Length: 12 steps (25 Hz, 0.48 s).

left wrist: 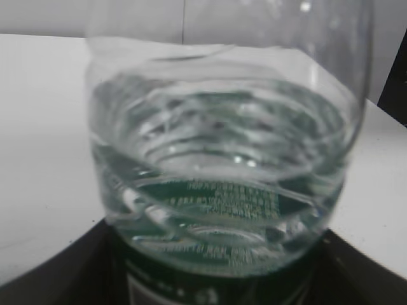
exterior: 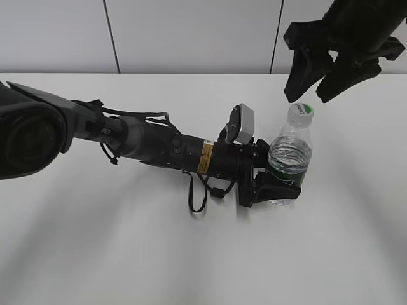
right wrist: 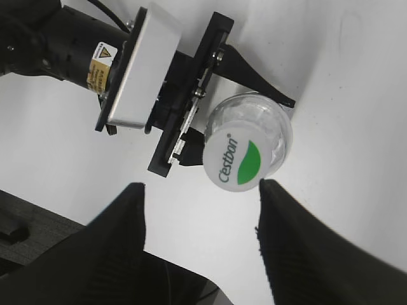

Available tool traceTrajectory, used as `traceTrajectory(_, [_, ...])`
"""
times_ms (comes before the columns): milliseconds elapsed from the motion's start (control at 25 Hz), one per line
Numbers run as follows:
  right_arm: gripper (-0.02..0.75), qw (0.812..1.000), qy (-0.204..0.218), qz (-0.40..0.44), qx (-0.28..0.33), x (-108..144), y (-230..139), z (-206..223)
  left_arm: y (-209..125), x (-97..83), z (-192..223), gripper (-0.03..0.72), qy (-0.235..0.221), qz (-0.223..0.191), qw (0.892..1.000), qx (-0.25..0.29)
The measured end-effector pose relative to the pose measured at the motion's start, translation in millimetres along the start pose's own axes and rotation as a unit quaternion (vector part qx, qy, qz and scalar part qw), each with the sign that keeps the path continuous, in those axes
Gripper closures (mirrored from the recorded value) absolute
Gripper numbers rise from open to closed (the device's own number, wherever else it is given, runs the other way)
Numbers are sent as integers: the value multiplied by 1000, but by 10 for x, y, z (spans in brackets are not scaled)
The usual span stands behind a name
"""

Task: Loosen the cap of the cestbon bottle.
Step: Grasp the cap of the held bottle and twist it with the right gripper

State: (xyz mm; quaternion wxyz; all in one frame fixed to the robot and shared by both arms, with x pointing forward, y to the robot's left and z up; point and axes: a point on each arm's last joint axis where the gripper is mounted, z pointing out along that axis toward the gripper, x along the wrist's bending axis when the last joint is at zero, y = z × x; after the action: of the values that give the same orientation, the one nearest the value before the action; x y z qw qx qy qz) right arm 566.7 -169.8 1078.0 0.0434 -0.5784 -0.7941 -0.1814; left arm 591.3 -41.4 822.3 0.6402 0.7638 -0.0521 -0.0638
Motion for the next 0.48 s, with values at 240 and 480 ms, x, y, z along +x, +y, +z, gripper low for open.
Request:
traceTrajectory(240, [237,1000,-2,12,22,-55,38,170,0,0,0,167,0,0,1000,0])
traceTrajectory(480, [227,999,-24,33,36,-200,64,266,0,0,0,168,0,0,1000,0])
